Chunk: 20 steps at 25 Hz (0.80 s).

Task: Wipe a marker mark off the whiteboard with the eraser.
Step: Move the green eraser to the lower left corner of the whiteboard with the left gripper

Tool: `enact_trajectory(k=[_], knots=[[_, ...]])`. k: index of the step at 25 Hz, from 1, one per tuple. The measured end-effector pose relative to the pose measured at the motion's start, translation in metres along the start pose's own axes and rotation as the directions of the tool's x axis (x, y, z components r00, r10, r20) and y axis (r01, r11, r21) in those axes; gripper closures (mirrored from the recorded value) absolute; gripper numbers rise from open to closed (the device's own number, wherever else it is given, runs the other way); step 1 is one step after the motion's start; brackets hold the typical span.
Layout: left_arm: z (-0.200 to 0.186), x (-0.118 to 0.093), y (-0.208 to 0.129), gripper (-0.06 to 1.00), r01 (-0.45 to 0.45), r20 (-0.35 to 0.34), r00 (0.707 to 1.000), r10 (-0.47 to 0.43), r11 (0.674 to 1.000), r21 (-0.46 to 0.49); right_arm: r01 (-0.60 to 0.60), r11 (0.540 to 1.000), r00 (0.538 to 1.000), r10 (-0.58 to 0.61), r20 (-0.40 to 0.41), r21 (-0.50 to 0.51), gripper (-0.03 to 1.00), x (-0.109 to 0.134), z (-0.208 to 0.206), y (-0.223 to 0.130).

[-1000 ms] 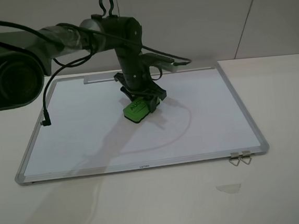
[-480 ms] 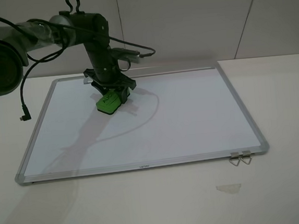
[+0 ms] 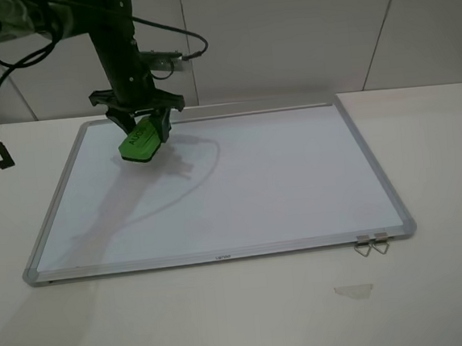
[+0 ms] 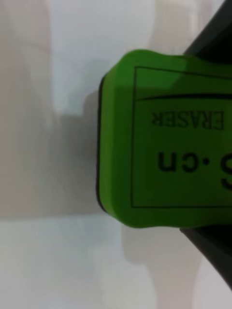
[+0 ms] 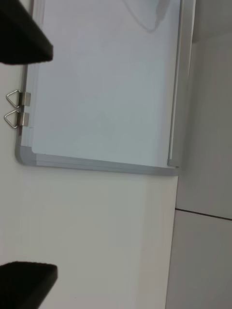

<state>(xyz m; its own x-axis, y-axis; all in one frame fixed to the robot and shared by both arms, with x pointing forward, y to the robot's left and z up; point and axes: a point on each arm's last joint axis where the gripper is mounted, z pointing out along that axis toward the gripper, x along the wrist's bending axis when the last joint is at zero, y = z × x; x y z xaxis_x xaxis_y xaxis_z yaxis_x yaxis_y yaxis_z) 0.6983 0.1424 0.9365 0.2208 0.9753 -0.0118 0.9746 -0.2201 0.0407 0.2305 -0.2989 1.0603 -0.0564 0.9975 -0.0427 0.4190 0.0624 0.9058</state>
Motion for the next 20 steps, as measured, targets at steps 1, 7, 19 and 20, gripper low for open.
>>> enact_trajectory(k=[1, 7, 19, 20], knots=[[-0.008, 0.005, -0.002, 0.35, 0.034, 0.0, 0.999, -0.034, 0.999, -0.01, 0.0, 1.0, 1.0, 0.0, 0.0, 0.0, 0.15, 0.0, 0.0, 0.0], [-0.034, 0.026, -0.03, 0.35, 0.17, -0.08, 0.982, -0.17, 0.985, 0.0, 0.0, 1.0, 1.0, 0.0, 0.0, 0.0, 0.15, 0.0, 0.0, 0.0], [-0.011, 0.053, -0.145, 0.35, 0.433, -0.054, 0.897, -0.438, 0.897, -0.088, 0.0, 1.0, 1.0, 0.0, 0.0, 0.0, 0.15, 0.0, 0.0, 0.0], [-0.003, 0.057, -0.155, 0.35, 0.444, -0.058, 0.891, -0.449, 0.892, -0.082, 0.0, 1.0, 1.0, 0.0, 0.0, 0.0, 0.15, 0.0, 0.0, 0.0]])
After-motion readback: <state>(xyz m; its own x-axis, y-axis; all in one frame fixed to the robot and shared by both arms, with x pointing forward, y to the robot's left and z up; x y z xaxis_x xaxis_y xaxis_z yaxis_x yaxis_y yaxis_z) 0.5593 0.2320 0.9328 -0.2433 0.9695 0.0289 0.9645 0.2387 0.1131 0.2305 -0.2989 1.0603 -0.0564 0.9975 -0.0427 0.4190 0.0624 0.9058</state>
